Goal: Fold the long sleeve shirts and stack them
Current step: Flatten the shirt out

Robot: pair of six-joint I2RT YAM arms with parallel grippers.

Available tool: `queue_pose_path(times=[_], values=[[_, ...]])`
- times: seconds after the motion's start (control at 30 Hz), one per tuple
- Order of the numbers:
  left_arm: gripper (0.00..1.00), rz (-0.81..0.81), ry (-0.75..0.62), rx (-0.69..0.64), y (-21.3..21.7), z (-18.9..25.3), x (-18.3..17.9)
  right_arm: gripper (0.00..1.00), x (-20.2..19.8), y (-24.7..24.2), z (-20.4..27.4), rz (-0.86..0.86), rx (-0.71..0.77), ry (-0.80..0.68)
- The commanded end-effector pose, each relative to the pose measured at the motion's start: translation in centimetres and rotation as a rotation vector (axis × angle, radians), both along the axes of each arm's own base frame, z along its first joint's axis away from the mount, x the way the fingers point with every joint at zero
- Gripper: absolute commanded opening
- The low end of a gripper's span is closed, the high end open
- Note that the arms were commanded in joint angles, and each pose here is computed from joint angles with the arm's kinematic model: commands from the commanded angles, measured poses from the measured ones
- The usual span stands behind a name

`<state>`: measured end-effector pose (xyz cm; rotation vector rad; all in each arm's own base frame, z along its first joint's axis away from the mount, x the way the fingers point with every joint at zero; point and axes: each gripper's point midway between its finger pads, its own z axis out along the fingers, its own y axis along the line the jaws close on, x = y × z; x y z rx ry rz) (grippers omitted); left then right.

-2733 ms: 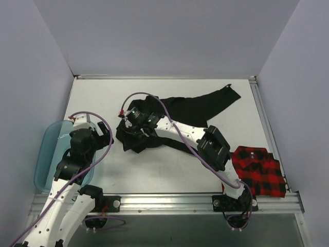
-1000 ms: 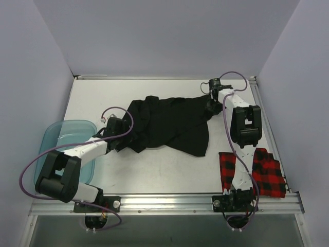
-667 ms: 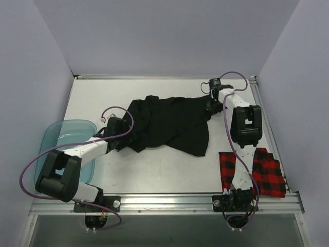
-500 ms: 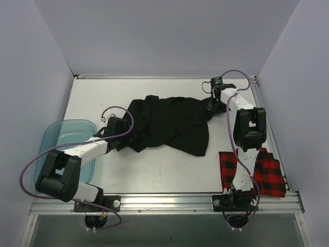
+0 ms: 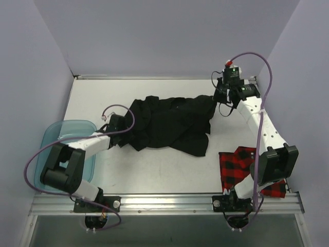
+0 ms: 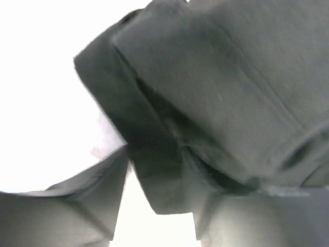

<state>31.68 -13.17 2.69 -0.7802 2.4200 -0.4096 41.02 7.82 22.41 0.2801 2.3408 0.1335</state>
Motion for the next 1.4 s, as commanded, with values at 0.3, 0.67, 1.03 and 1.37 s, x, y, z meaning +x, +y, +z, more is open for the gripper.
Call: queue_pose_path(times=[0.3,0.67,1.03,1.37], values=[[0.00,-0.019,0.066,0.189,4.0,4.1,6.4,0.00,-9.2,5.2,8.5,0.266,0.040,-0.111],[0.00,0.025,-0.007,0.367,11.5,11.3,2.6,0.00,-23.2,15.5,0.6,0.565,0.149,0.086],[0.00,-0.045,-0.010,0.384,12.2,10.7,-0.3,0.59,-29.0,21.1,-6.5,0.770,0.081,0.289],[0.00,-0.068,-0.003,0.401,12.9,10.0,-0.1,0.52,-17.3,9.4,-11.7,0.242,0.148,0.273]])
